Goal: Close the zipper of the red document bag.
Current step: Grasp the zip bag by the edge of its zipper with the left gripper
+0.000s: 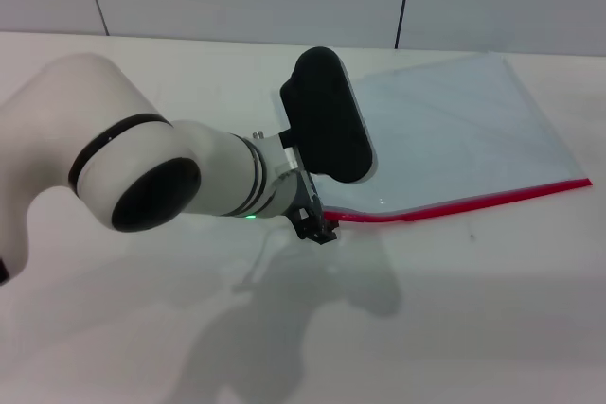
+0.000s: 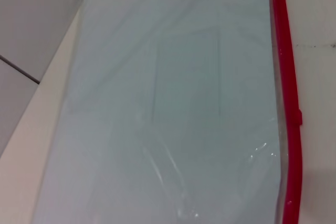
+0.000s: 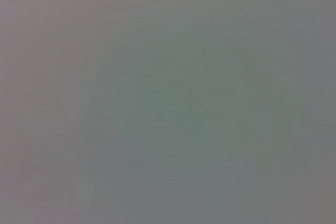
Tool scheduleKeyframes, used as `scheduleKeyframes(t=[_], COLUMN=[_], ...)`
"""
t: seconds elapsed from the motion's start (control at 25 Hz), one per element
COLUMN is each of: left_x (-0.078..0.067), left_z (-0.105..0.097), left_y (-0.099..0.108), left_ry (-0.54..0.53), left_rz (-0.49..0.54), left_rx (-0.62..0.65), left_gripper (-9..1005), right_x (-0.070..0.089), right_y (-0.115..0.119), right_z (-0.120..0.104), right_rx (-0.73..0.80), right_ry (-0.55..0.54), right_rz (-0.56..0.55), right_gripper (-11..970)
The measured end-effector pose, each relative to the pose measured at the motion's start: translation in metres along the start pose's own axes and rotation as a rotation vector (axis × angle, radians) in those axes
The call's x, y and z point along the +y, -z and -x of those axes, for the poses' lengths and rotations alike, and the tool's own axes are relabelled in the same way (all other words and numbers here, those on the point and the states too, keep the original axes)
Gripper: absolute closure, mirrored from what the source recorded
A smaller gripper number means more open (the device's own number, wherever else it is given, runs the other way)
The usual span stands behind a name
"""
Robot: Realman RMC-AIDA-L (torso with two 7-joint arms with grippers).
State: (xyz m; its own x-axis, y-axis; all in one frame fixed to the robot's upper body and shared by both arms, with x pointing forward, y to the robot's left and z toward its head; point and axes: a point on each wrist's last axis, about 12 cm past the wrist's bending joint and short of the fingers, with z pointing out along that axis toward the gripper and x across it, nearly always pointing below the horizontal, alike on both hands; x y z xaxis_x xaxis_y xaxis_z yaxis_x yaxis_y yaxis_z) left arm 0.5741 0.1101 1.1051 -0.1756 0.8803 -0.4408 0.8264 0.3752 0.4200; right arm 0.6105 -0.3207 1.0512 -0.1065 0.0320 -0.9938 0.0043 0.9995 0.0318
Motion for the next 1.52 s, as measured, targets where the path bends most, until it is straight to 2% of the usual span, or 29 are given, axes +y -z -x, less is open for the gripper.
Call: scheduleKeyframes(t=[0.76,1.16,1.52], left_x=[-0.009,-0.006,-0.005], left_z=[0.009,0.005,0.005], left_y=[0.006,0.003,0.003], left_ry=[-0.055,-0.111,-0.118], left_rz=[-0.024,0.003,0.015], left_rx=[0.004,0.039,0.034], left_gripper=[139,152,165], right_x=[0.0,0.0,0.0], right_y=[0.0,-0.001,-0.001], right_z=[0.001,0.001,0.001], right_rx=[-0.001,-0.002,-0.002], right_ry=[0.0,0.0,0.0], right_rz=[0.0,-0.001,-0.001], right_gripper=[444,444,444])
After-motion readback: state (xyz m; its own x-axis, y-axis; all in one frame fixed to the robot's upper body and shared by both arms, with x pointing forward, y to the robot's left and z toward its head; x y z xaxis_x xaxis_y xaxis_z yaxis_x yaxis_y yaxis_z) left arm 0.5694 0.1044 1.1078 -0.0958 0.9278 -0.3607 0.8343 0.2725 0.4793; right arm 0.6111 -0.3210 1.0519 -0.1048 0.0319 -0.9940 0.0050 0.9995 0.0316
